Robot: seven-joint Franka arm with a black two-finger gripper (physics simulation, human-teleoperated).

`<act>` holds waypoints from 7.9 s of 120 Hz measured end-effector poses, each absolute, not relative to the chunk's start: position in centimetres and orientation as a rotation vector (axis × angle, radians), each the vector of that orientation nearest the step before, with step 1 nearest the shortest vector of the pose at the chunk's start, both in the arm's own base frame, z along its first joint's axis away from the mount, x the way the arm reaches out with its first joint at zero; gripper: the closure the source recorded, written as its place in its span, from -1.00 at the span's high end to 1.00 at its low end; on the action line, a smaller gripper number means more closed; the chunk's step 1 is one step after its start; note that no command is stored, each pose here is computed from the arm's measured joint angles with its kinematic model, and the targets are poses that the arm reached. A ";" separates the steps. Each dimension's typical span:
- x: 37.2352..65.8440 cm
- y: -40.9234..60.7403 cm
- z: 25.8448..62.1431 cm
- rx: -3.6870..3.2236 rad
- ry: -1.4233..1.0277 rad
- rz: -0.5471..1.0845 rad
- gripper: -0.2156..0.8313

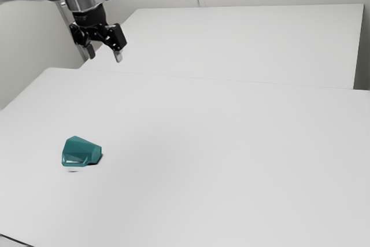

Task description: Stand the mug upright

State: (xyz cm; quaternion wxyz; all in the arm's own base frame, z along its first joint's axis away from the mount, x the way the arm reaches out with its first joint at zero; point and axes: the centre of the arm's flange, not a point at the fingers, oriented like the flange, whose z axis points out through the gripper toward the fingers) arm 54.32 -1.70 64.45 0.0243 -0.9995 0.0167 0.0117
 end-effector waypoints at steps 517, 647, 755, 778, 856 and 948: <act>42.2 30.7 27.4 -3.911 -0.265 -0.856 0.41; 48.0 22.9 36.9 -3.736 0.393 -0.760 -0.89; 51.0 8.2 44.1 -3.153 0.696 -0.173 -0.89; 49.8 5.2 44.2 -3.109 0.633 -0.131 -0.89; 46.7 -0.5 37.9 -3.035 0.345 0.004 -0.89; 47.1 -1.7 33.4 -3.052 0.067 0.029 -0.13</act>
